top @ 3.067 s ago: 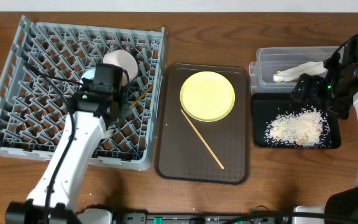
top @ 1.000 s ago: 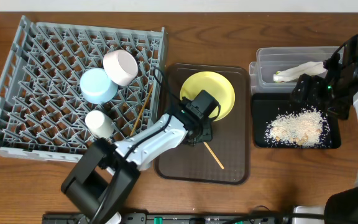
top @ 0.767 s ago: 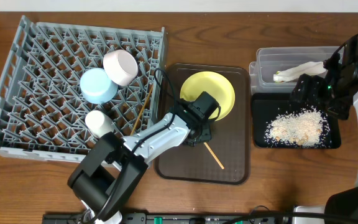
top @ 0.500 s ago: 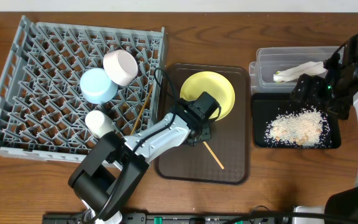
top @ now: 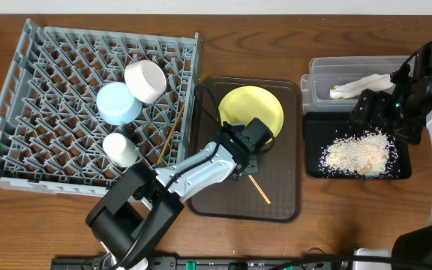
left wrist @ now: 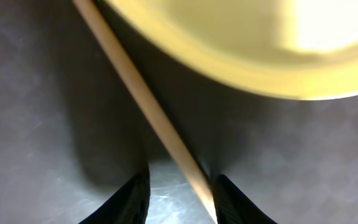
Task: Sort waste into correct bins and load items into the dishwasher
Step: 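Return the left gripper to the tray and grasp the second chopstick, then insert the second chopstick into the dish rack with the left gripper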
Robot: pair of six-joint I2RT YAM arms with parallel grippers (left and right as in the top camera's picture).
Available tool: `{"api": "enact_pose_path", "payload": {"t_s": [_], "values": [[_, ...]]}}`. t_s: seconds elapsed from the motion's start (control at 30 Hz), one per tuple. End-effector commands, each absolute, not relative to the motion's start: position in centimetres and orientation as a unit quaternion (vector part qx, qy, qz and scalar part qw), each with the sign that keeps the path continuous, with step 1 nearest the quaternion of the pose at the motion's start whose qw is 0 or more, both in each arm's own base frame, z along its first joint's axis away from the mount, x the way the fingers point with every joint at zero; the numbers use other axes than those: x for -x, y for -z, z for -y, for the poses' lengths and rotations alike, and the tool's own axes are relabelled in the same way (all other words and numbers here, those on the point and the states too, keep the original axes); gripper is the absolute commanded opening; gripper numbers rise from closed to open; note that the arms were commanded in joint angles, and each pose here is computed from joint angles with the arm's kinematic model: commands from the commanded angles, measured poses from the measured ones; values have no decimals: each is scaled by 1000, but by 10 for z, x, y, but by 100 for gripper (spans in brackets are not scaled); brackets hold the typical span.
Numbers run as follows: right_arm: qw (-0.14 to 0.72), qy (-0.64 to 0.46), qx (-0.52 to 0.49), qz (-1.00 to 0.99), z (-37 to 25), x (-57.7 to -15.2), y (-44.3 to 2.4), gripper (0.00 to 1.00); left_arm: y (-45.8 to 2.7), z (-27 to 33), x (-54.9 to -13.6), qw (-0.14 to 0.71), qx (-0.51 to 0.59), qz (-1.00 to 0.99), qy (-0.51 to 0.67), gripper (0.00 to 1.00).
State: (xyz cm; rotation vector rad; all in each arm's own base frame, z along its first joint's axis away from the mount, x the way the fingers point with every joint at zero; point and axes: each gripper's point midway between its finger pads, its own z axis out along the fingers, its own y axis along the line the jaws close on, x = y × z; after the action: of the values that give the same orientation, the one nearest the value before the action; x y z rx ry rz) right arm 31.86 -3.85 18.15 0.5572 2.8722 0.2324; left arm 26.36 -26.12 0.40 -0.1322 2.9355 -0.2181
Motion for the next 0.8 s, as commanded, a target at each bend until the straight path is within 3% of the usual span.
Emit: {"api": "enact_pose_path", "payload": {"t_s": [0.0,0.37,0.47,0.77], "values": [[121,-79,-192,-971,40,-320,-193,99,1,247,-266,107,55,-992,33,34],[119,-80,-191,-971,39,-320,-192,99,2,227,-261,103,56,-993,-13,19],[119,-80,-192,-971,39,-319,-192,99,2,228,-262,106,56,-993,-10,8],[119,-80,-192,-971,39,-319,-192,99,-12,217,-284,122,70,-990,2,8]]}}
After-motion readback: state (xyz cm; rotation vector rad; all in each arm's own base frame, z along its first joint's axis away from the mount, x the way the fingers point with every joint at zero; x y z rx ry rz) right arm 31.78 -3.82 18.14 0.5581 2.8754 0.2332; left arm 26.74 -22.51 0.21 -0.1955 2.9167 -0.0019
